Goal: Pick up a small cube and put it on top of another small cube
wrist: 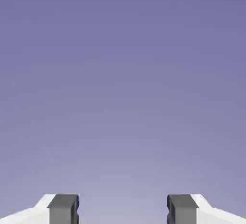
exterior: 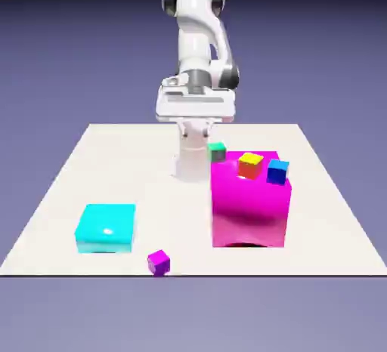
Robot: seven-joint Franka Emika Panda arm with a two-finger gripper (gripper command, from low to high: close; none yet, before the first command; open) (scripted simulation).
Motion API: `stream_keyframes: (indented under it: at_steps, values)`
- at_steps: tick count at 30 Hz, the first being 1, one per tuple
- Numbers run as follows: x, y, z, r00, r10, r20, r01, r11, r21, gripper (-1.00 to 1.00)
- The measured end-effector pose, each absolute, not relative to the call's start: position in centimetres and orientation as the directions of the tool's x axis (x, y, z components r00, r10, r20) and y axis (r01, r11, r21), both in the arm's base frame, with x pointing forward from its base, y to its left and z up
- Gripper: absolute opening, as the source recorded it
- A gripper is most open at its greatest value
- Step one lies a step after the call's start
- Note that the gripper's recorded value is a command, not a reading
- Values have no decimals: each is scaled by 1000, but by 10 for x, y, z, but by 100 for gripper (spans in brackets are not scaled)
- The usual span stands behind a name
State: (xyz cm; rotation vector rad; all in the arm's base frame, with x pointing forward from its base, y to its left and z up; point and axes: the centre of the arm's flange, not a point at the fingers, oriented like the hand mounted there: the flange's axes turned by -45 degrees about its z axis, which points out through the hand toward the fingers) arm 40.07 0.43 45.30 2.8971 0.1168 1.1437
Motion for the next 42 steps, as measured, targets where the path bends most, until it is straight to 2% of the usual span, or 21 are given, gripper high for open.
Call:
stream_keyframes:
  at_steps: [8, 15, 22, 30, 31, 34, 35, 37, 40, 42]
  values:
    - [472, -3, 405, 877, 239, 416, 199, -970, 139, 0]
    - [523, -17, 345, 923, 355, 145, 333, -930, 155, 0]
    - [561, -35, 272, 885, 446, -134, 461, -880, 113, 0]
    - [583, -60, 178, 745, 513, -427, 567, -824, 0, 0]
    - [583, -60, 178, 745, 513, -427, 567, -824, 0, 0]
    - [567, -72, 117, 745, 513, -427, 567, -824, 0, 0]
    - [566, -72, 113, 745, 513, -427, 567, -823, 0, -100]
    - [566, -72, 113, 745, 513, -427, 567, -824, -1, -100]
    - [582, -61, 173, 745, 513, -426, 566, -824, -2, -100]
    - [587, -9, 213, 725, 548, -417, 598, -801, -12, -100]
